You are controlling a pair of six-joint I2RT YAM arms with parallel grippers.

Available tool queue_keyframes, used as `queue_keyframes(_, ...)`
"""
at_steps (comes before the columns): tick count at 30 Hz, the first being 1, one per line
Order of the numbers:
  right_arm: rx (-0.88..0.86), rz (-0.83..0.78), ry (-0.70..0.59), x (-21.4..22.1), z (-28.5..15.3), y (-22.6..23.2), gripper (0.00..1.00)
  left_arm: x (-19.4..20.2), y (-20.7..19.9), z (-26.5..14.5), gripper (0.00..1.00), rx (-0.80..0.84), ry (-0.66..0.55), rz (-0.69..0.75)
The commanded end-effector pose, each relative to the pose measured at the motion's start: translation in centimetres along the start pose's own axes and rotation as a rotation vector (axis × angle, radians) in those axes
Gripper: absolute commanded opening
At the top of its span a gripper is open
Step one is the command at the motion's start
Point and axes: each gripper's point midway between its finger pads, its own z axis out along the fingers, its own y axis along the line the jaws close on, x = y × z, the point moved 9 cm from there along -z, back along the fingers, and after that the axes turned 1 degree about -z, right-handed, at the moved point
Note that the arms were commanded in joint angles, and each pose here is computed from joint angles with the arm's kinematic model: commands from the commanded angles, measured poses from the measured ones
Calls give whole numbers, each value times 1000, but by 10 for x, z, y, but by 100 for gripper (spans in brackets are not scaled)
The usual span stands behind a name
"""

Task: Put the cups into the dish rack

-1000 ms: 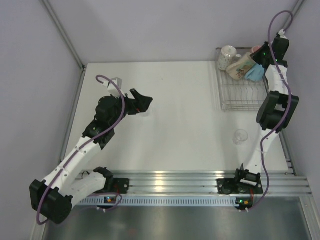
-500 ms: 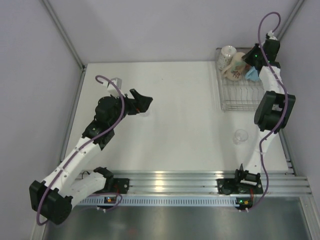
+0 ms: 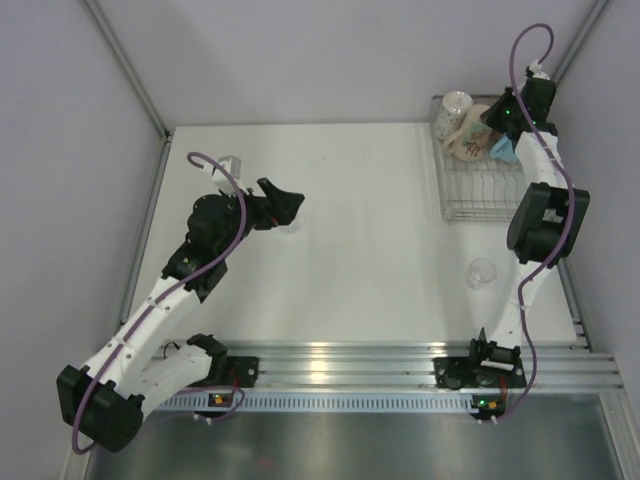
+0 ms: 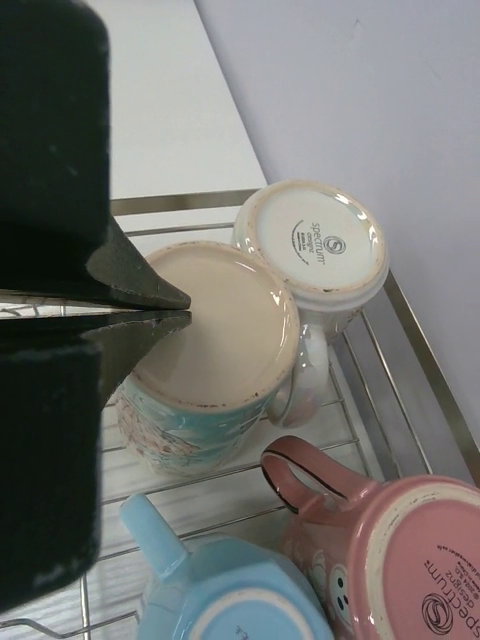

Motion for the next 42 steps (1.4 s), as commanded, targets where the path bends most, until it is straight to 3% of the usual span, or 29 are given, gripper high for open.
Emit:
queue_keyframes(1,9,-48,-35,-20,-23,16,0,-11,-7,-1,98,41,-62,7)
queue_keyframes(12,14,-53,-108,-50,-57,30,13,-10,-2,0,98,6,-56,28)
queue_keyframes(16,11,-62,-164,-65,-96,46,22,-13,-1,1,98,-23,-50,60)
queue_keyframes(22,-17,-98,-152,-40,-152,77,56,-16,1,5,98,-80,6,108)
queue_keyframes(23,-38,-116,-143,-32,-158,90,64,-17,1,6,98,-87,20,116)
queue_keyframes(24,-48,-125,-142,-27,-166,97,78,-23,-3,6,98,-81,17,123)
queue_keyframes(27,-109,-155,-104,0,-192,127,99,-28,-7,10,98,-79,50,158)
queue_keyframes(33,-293,-211,-23,72,-245,177,100,-30,1,16,98,-173,108,221)
queue_keyframes(38,-440,-166,67,138,-277,180,100,-35,3,17,97,-211,105,251)
queue_keyframes(42,-457,-174,71,178,-284,172,99,-35,7,18,96,-248,105,261)
